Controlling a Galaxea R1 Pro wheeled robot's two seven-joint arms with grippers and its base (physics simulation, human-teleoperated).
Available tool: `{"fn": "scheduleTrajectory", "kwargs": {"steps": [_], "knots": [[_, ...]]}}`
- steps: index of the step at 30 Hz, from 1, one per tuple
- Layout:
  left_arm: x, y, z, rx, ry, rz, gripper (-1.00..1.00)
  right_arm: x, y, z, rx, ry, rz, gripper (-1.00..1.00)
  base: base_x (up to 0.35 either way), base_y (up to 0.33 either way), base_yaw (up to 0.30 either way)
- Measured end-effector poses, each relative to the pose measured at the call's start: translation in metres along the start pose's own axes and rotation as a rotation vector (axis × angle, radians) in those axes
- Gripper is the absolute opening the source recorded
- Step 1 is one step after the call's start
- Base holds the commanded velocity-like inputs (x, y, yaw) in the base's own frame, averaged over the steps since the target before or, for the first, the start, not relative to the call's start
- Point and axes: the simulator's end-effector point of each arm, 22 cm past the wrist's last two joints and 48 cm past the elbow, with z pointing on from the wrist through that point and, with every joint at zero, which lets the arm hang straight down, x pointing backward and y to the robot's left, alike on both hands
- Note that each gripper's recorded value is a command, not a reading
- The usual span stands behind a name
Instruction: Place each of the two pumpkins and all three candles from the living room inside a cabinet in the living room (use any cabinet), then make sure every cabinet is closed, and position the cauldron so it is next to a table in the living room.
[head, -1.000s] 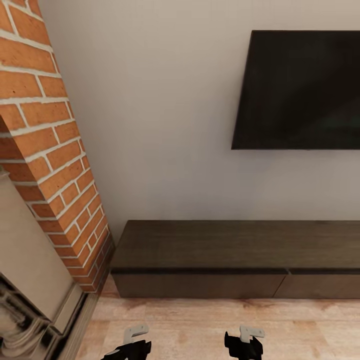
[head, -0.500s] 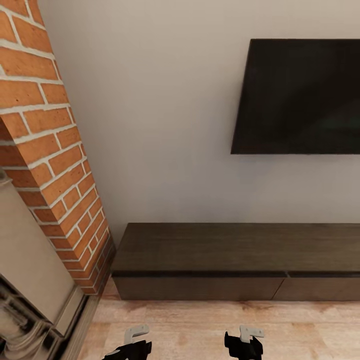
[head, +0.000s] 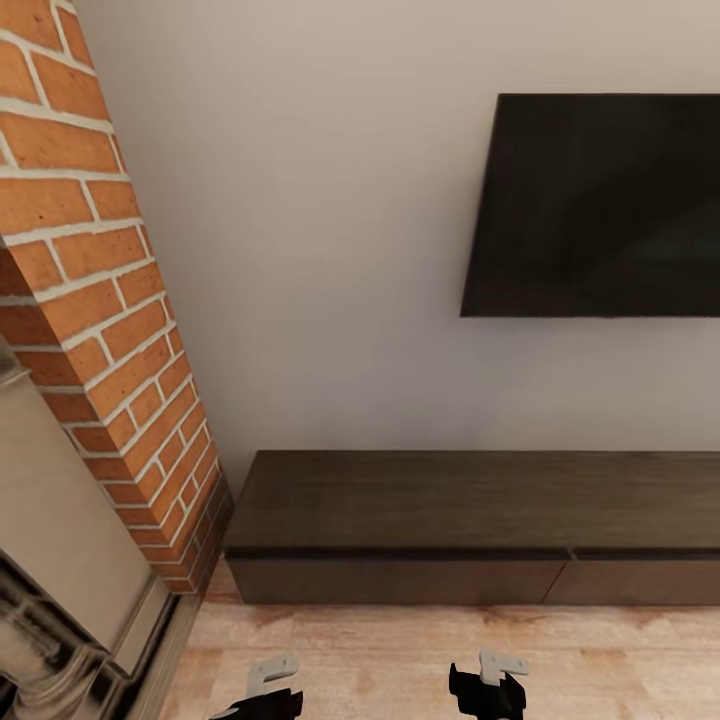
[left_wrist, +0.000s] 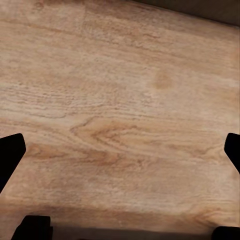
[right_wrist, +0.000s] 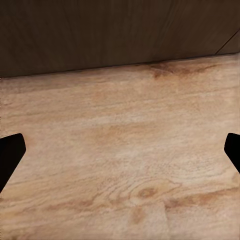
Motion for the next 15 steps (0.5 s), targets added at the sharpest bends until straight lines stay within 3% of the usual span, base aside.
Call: {"fn": "scheduleTrajectory", "kwargs": {"steps": [15], "knots": [[-0.001, -0.004, -0.023, 0.0, 0.012, -0.001, 1.0, -0.016, -0.002, -0.019, 0.0, 0.001, 0.0, 1.0, 0.0, 0.0, 0.0]]}}
